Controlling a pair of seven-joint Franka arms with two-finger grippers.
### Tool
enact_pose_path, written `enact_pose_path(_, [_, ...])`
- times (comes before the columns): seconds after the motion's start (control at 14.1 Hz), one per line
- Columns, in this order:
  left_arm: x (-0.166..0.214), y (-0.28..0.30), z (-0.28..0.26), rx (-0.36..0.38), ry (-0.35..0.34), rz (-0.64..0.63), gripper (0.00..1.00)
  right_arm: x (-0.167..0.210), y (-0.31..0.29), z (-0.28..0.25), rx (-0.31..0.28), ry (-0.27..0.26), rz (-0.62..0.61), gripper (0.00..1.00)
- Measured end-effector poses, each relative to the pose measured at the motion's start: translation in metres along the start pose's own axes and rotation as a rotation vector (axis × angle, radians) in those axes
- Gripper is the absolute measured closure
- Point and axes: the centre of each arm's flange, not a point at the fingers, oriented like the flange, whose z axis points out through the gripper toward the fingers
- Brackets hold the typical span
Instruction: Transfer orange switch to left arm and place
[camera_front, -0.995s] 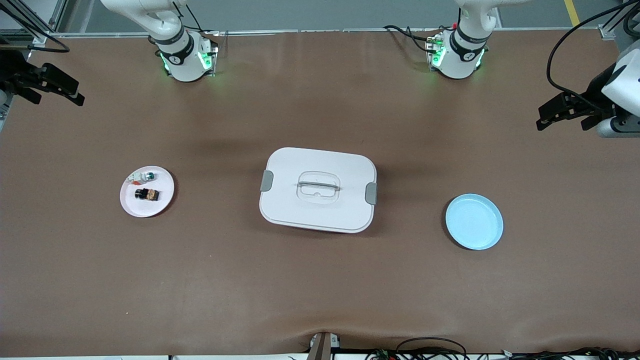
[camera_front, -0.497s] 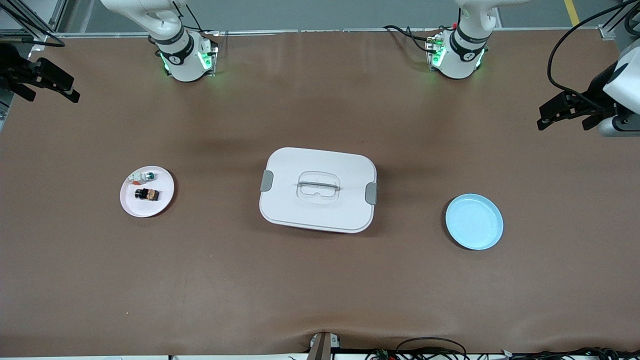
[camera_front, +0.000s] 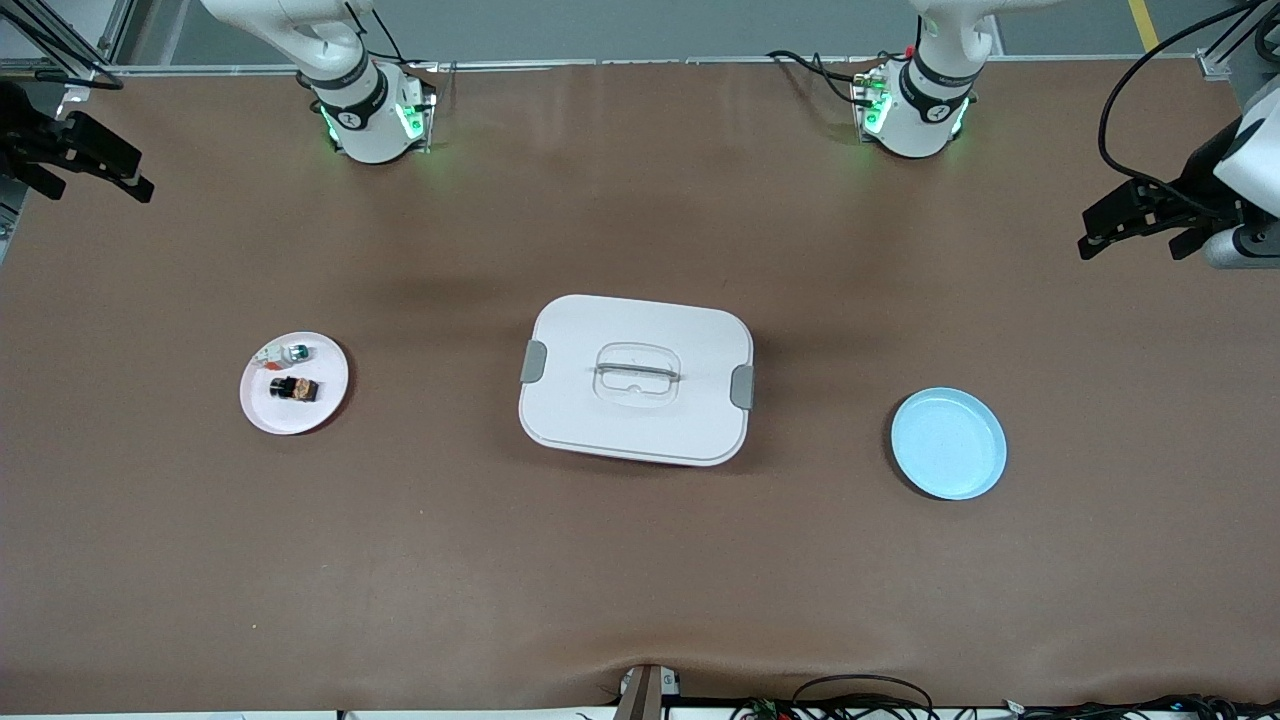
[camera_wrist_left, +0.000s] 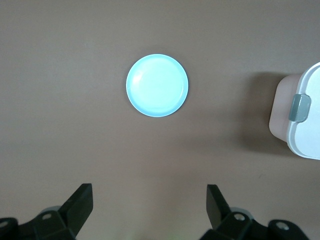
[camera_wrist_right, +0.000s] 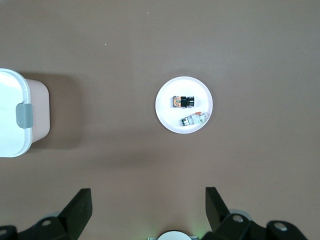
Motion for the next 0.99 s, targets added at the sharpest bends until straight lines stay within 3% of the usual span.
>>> enact_pose_path(0.99, [0.0000, 0.0005, 0.0000, 0.000, 0.000, 0.001, 0.00, -0.0052, 0.0025, 0.0067, -0.008, -0.020, -0.032, 0.00])
